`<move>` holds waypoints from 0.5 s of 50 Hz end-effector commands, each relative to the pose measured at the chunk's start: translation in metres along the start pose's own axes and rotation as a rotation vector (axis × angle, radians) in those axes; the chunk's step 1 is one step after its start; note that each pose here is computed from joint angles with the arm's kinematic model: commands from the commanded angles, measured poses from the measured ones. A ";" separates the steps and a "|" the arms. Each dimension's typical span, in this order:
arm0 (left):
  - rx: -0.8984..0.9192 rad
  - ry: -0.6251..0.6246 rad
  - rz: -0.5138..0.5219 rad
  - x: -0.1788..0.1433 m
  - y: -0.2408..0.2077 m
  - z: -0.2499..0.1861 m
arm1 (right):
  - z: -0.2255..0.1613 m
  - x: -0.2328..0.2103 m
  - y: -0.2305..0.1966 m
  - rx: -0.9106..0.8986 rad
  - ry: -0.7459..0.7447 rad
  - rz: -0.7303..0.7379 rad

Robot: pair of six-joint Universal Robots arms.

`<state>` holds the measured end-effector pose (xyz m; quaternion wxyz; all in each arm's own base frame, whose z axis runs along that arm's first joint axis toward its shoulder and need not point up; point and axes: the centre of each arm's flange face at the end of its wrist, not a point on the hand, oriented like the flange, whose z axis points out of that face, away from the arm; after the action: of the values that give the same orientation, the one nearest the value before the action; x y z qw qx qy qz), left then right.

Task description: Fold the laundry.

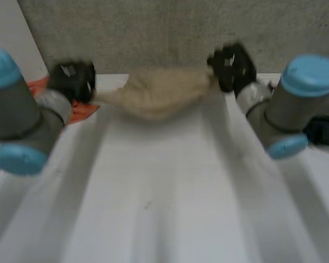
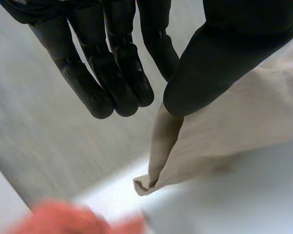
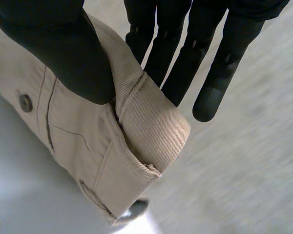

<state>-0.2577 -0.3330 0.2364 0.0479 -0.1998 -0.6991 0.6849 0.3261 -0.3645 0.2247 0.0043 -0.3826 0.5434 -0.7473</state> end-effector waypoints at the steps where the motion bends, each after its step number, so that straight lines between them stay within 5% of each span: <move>1: -0.220 0.123 0.105 0.024 0.068 -0.026 | -0.046 -0.037 0.052 -0.219 -0.135 -0.017; 12: -0.458 0.221 0.202 0.023 0.061 -0.086 | -0.105 -0.033 0.026 -0.410 -0.274 -0.053; 25: -0.804 0.626 0.343 0.052 0.047 -0.214 | -0.218 -0.020 -0.007 -0.818 -0.772 -0.191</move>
<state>-0.2256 -0.1582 0.1869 0.0345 -0.4553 -0.8268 0.3284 0.2419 -0.2114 0.1863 -0.0306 -0.5942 0.7024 -0.3908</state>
